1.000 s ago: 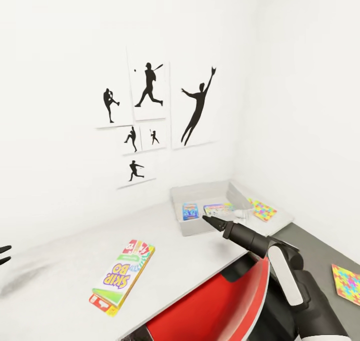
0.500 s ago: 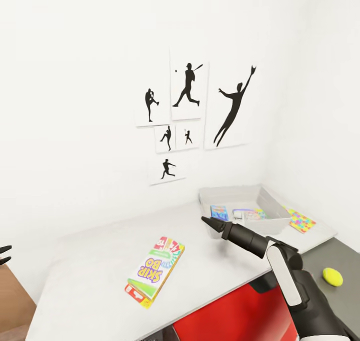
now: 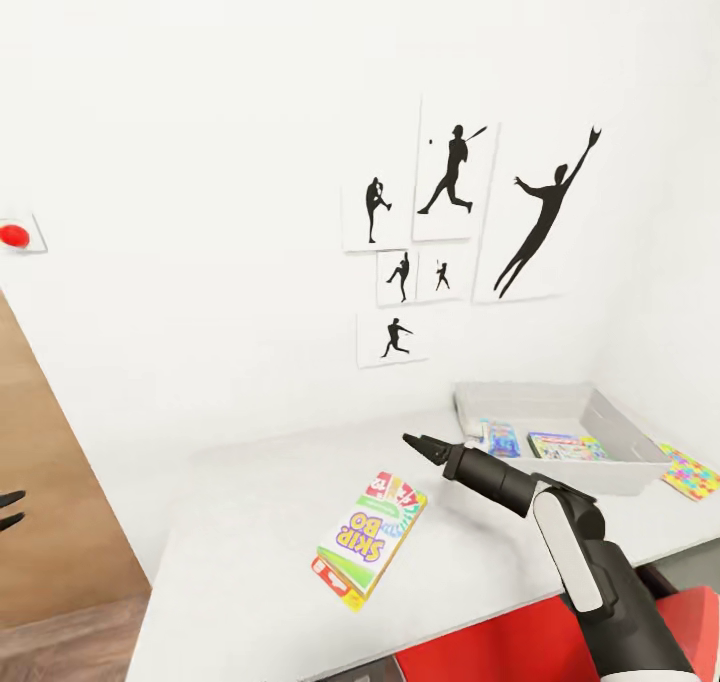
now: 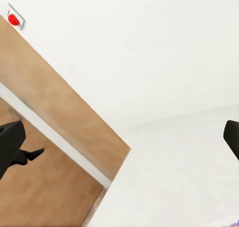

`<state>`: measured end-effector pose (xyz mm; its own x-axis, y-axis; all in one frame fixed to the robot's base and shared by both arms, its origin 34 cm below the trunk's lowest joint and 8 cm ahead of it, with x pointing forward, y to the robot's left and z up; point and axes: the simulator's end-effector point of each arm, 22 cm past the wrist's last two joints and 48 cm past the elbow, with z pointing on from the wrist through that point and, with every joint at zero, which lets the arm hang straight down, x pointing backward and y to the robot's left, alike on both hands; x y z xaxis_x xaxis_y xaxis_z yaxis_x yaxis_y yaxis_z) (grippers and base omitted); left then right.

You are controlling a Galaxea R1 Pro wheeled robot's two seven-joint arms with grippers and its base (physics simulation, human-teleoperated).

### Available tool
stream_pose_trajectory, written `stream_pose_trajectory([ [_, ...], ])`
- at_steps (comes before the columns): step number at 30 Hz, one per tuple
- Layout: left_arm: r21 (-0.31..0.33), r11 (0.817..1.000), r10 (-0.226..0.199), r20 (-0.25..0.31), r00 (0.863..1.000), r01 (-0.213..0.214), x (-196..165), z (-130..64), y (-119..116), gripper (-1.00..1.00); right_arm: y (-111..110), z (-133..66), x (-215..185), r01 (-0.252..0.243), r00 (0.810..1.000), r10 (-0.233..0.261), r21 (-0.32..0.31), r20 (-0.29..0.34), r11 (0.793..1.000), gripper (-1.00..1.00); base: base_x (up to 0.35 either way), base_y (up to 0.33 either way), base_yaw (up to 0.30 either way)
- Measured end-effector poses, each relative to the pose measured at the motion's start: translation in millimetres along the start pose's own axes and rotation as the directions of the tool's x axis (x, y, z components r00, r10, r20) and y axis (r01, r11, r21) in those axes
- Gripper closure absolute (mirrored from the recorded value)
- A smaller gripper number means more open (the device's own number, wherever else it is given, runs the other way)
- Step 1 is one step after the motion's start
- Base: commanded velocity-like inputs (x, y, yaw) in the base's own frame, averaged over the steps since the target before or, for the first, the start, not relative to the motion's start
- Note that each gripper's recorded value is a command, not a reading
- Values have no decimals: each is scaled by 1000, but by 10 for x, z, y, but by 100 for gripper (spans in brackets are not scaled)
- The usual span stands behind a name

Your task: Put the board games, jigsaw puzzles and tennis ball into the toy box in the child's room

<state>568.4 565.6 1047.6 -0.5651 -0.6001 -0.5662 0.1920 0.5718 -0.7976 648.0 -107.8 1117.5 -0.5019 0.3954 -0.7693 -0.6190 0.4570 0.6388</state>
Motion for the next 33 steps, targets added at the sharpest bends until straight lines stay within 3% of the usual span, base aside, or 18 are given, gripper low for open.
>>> stream_pose_trajectory([
  [11,0,1000,0,-1,1000,0,2,2,0,-100,-4,-2,-5,0,1000,0,1,2,1000,-100,0,106,226],
  [33,0,1000,1,-1,1000,-1,4,4,2,-100,-136,2,13,-5,1000,6,61,-3,998,-100,0,15,17],
])
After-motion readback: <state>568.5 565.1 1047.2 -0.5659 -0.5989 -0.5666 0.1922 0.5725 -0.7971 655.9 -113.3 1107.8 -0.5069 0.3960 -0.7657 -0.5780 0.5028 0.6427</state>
